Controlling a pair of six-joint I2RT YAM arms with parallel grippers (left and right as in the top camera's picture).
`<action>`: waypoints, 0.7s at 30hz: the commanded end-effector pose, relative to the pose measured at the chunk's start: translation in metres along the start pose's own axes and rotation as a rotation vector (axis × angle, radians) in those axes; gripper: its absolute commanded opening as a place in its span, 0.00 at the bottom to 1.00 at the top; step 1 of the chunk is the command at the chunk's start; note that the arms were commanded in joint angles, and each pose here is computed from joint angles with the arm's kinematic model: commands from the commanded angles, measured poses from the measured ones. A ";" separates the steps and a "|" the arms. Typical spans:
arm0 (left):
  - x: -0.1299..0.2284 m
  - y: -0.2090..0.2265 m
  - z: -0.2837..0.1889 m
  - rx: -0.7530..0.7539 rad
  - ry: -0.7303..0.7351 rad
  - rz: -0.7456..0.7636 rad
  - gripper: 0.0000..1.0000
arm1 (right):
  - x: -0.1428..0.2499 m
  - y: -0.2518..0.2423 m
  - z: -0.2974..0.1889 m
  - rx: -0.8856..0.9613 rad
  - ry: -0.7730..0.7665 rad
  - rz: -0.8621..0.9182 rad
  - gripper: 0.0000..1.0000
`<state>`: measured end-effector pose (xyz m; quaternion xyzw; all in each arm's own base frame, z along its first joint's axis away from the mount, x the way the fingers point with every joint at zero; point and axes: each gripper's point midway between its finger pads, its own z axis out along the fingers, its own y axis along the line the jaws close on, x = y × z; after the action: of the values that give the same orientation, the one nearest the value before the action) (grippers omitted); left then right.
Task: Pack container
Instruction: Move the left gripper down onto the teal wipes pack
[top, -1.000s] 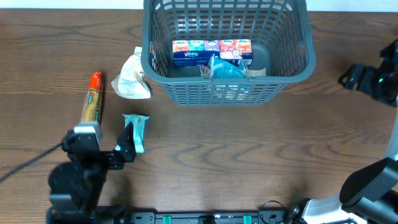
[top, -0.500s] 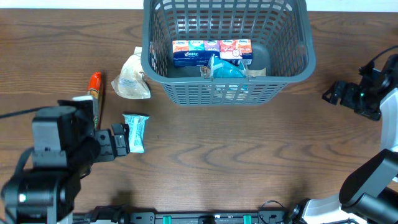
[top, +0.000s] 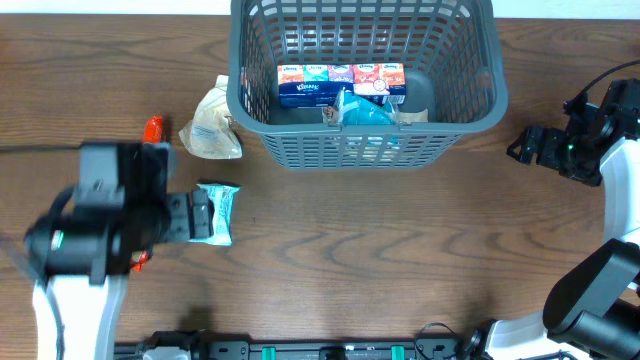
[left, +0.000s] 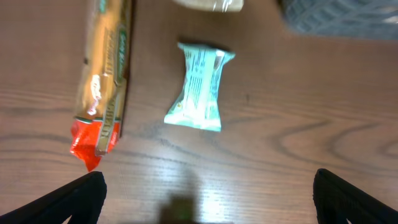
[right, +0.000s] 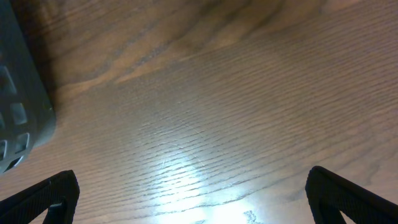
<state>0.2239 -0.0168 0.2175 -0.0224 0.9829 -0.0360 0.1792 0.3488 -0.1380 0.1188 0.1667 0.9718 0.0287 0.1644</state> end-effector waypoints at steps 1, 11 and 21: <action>-0.013 0.004 0.019 -0.032 0.084 0.016 0.99 | 0.000 0.005 -0.001 -0.011 -0.002 -0.006 0.99; -0.048 0.010 0.049 -0.076 0.127 0.104 0.99 | -0.001 0.006 -0.001 -0.012 -0.006 -0.015 0.99; -0.050 0.009 0.097 -0.047 0.174 0.199 0.99 | -0.003 0.008 -0.001 -0.022 -0.013 -0.017 0.99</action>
<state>0.3115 -0.0097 0.1571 0.0539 0.9923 0.0067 0.1109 0.3509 -0.1384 0.1197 0.1656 0.9712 0.0281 0.1691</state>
